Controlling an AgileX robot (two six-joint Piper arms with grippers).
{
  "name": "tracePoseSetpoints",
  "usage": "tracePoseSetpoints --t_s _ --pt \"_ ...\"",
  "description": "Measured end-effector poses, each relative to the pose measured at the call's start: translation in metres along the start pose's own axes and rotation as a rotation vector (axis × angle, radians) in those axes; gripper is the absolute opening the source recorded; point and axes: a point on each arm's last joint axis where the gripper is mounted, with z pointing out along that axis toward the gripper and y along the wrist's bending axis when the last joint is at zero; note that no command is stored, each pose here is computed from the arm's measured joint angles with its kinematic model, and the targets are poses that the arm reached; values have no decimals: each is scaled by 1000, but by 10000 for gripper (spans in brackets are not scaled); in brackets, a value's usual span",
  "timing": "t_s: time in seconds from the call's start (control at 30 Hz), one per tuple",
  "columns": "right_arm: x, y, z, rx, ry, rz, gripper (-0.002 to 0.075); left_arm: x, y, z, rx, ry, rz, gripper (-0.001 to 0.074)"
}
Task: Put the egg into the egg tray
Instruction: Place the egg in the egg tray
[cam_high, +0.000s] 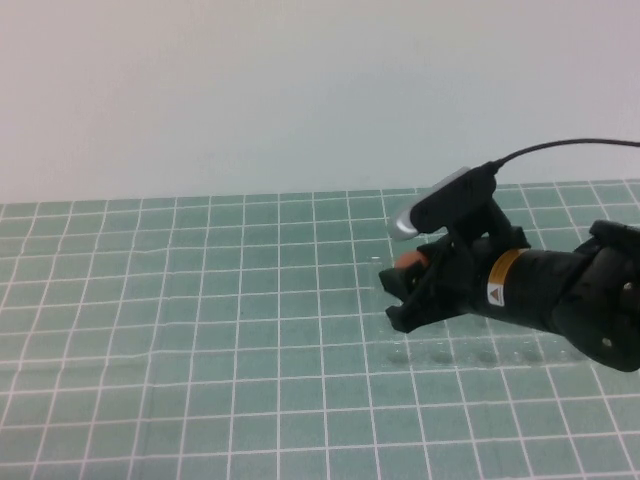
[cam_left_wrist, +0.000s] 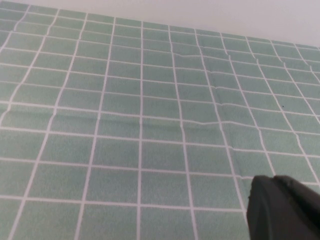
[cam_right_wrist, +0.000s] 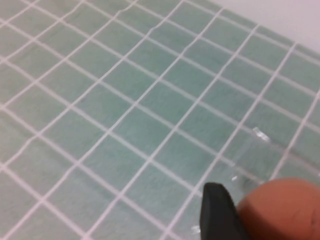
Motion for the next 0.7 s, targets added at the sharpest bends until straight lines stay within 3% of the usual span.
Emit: tracePoseSetpoints --t_s 0.33,0.7 --pt "-1 -7 -8 54 -195 -38 358 0 0 0 0 0 0 -4" --pt "44 -2 -28 118 -430 -111 358 0 0 0 0 0 0 -4"
